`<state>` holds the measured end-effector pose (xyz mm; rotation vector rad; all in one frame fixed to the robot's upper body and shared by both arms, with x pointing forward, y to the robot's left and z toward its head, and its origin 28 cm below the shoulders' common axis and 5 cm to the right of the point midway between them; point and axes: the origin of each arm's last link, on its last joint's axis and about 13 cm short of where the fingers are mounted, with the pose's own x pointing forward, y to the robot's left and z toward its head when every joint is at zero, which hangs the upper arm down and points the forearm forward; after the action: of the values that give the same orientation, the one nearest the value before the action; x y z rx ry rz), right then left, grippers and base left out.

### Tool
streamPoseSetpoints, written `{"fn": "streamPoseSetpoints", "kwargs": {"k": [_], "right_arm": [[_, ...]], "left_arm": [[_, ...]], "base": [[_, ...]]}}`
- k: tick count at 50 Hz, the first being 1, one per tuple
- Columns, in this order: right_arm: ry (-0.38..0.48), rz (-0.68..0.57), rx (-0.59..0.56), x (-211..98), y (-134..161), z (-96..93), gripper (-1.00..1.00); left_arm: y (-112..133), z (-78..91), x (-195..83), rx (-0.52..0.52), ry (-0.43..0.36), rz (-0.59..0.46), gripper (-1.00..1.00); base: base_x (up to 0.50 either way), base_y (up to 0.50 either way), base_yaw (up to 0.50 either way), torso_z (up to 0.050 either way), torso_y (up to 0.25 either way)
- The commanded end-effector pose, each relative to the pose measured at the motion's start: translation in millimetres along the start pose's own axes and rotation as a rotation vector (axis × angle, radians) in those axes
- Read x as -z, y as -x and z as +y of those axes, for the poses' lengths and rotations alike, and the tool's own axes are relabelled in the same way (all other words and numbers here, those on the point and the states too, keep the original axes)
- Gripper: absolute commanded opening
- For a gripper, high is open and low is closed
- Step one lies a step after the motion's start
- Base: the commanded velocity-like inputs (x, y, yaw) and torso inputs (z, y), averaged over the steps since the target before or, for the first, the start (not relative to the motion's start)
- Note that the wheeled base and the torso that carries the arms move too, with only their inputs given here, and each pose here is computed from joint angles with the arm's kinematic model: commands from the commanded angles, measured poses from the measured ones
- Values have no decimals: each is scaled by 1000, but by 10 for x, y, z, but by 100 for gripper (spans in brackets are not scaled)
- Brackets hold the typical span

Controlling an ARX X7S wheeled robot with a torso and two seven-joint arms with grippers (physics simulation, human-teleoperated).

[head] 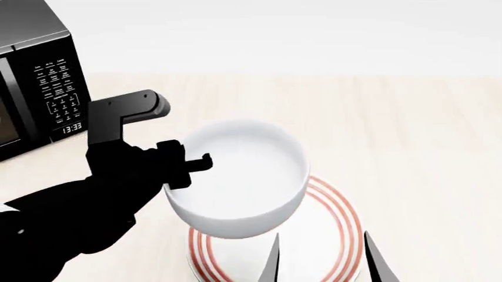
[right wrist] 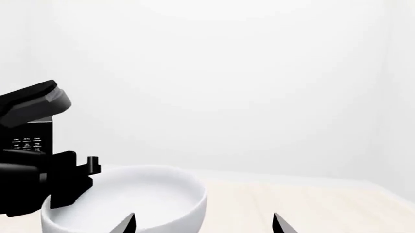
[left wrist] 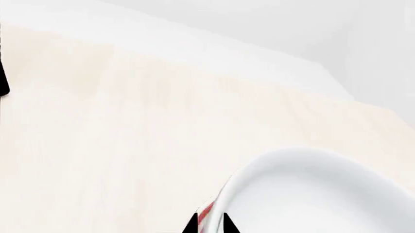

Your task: Pick up the white bowl and put it on the plate.

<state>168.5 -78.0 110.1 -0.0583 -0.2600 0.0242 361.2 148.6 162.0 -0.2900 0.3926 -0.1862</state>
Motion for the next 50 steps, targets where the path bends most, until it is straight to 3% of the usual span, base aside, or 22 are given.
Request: {"fn": "streamPoseSetpoints", "kwargs": {"k": [1,29,50], "right_arm": [[2,-1,1,1,0,-1,100],[0,-4,-2,-17,15,-7,100],[1,0,-3,-16,7,-19,100]], "left_arm": [[-34,-95,-15,36,11,-14,-100],[-75,-284,126,91,24,16,-100],[-259,-290,168,84,52,26,-100]], "base": [[0,0,0,0,0],[0,0,0,0,1],[0,0,0,0,0]]}}
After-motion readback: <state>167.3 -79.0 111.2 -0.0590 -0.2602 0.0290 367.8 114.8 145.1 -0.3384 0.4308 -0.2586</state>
